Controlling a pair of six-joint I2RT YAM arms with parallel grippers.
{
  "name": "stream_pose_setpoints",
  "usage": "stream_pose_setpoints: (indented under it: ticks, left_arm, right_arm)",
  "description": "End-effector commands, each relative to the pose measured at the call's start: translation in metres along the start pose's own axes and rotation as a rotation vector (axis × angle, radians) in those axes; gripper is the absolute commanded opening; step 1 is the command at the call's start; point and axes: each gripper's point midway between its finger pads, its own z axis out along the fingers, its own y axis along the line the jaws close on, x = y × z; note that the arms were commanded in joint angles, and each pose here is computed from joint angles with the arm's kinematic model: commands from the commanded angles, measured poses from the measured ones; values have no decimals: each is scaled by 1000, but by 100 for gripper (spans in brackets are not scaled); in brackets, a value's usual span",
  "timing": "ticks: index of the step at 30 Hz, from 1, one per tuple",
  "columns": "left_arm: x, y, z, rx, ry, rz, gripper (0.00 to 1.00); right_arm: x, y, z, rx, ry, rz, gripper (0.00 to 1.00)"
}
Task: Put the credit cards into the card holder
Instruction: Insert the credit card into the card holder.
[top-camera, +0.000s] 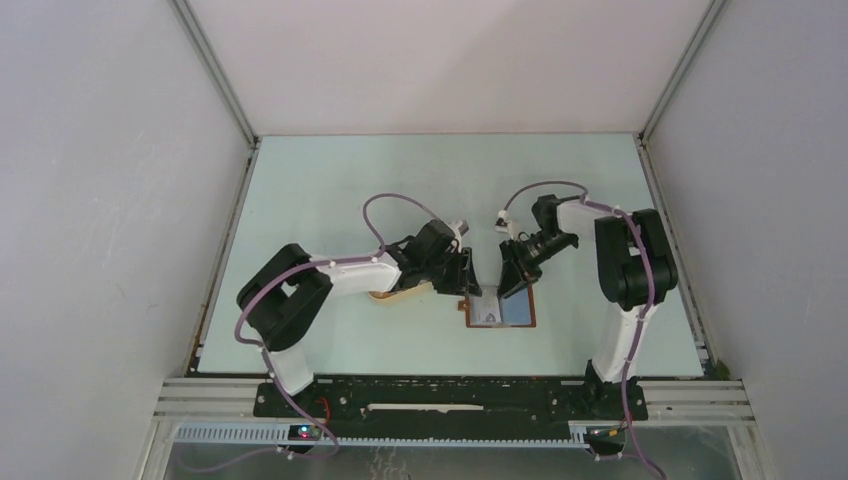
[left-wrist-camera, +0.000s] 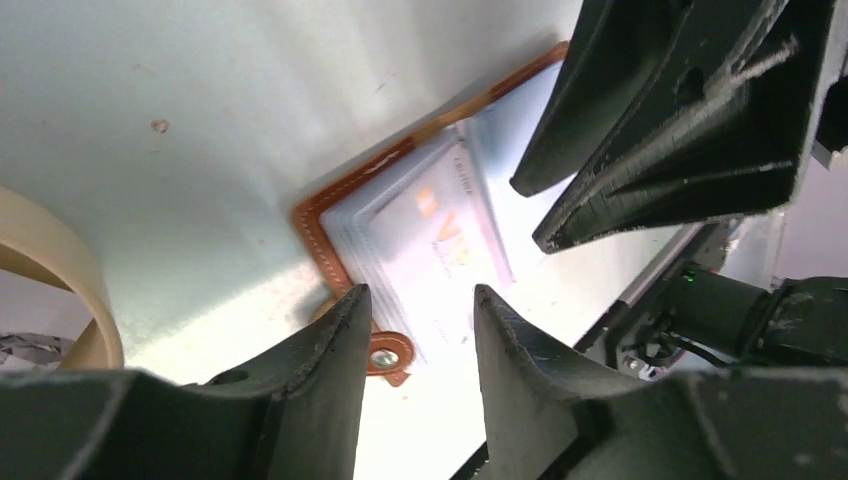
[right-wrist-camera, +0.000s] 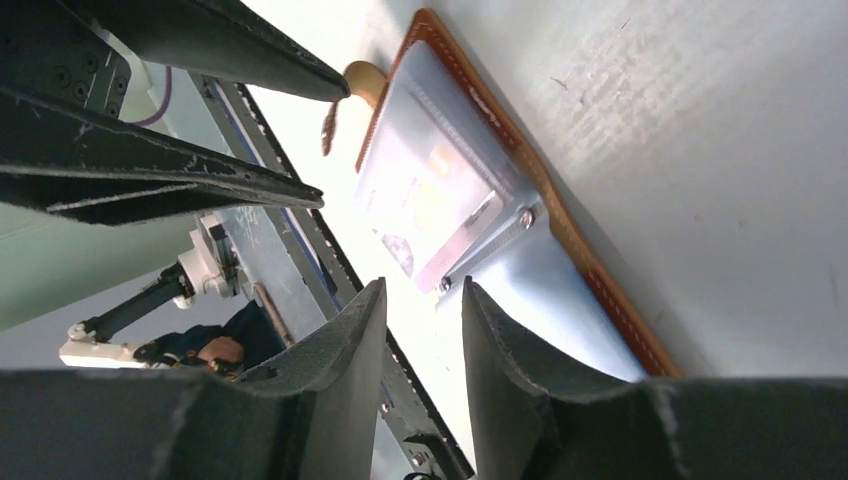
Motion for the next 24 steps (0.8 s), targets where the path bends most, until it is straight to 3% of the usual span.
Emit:
stream_pose_setpoints:
  ticks: [1, 10, 24]
  left_arm:
    - [-23, -28, -25, 78, -118, 59, 48]
    - [-44, -33, -63, 63, -278, 167, 47]
    - [-74, -12, -151, -78, -637, 271, 47]
  right_arm:
    - [-14, 28, -33, -48, -106, -166, 43]
    - [-16, 19, -58, -8, -188, -179, 42]
    - [-6, -32, -92, 259, -279, -91, 43]
